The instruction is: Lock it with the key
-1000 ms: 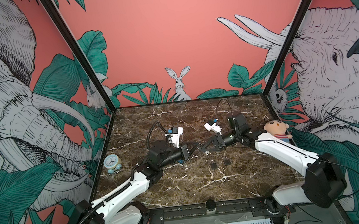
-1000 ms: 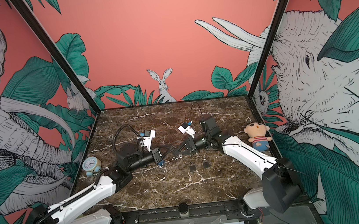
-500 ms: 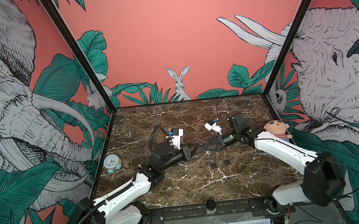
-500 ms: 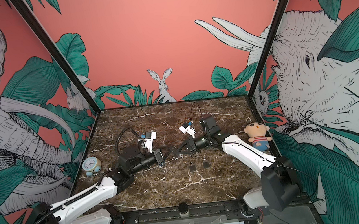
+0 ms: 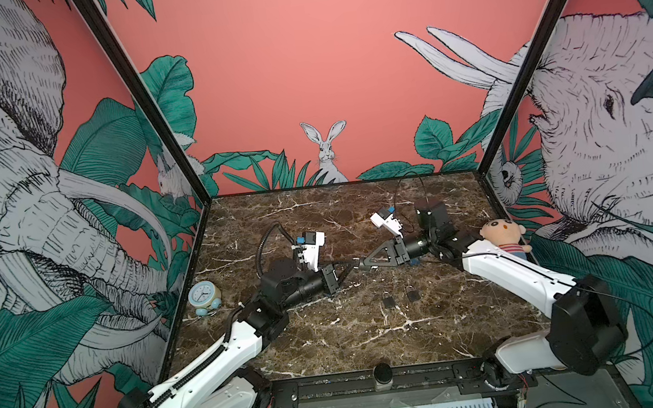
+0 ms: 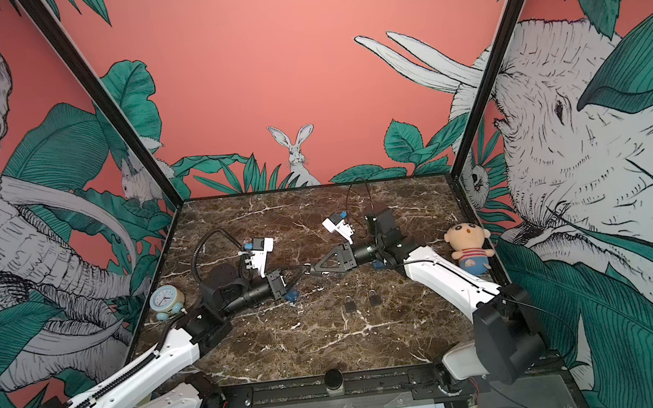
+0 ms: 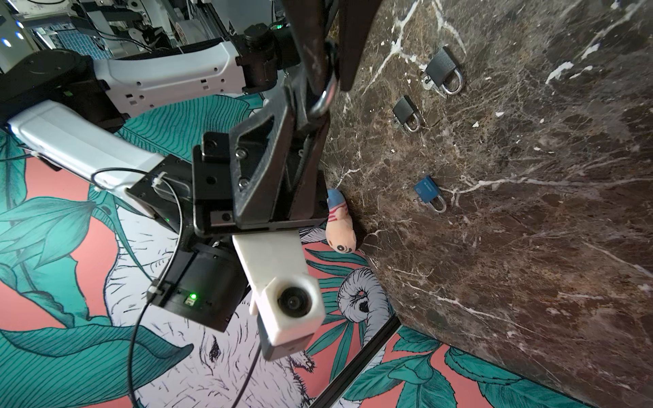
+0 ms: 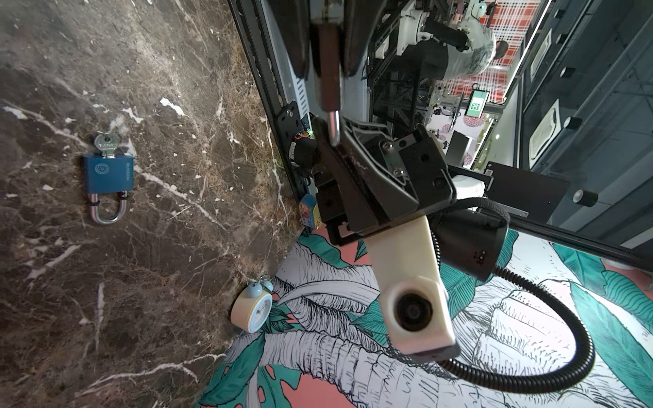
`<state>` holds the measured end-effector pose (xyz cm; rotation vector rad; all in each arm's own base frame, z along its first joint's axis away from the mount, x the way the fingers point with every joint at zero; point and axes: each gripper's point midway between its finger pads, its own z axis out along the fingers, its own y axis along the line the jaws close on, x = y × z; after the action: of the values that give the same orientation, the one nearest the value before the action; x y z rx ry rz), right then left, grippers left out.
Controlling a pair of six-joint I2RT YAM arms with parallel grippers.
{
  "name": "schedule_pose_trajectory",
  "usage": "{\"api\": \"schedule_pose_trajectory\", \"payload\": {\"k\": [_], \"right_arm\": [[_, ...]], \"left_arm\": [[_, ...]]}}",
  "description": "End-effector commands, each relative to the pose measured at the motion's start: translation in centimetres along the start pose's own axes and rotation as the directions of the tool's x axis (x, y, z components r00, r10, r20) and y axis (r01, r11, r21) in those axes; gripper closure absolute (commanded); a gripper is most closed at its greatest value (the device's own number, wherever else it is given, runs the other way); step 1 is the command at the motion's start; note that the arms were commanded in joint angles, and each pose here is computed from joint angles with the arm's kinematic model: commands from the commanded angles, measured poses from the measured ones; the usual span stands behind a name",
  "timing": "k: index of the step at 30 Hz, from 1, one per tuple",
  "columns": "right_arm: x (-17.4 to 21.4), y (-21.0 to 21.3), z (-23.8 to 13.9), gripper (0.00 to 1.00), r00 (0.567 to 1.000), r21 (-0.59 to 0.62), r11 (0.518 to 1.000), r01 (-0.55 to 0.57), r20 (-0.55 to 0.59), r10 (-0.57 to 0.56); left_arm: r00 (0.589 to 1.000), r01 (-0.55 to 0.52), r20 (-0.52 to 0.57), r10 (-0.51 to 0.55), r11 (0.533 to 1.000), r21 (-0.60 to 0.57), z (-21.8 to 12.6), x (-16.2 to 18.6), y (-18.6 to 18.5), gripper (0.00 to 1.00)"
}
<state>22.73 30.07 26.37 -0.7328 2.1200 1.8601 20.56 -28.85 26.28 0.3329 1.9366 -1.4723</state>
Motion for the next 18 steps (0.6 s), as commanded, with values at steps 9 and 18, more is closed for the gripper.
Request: {"api": "schedule_pose_trajectory", "payload": {"k": [9,18], "right_arm": [[-3.6,0.3,-0.5,1.0,0.984,0.041,0.993,0.112,0.136,-0.117],[-3.0,0.2,-0.2,1.0,0.986,0.027,0.995,0.096,0.136,-0.098]], "left_arm": [[0.982,-0.042,-0.174,0.077,0.98,0.193,0.0,2.3,-4.6,0.98],[0.991,-0.083,-0.083,0.101,0.977,0.197,0.2,-0.8,-5.2,0.83]]}}
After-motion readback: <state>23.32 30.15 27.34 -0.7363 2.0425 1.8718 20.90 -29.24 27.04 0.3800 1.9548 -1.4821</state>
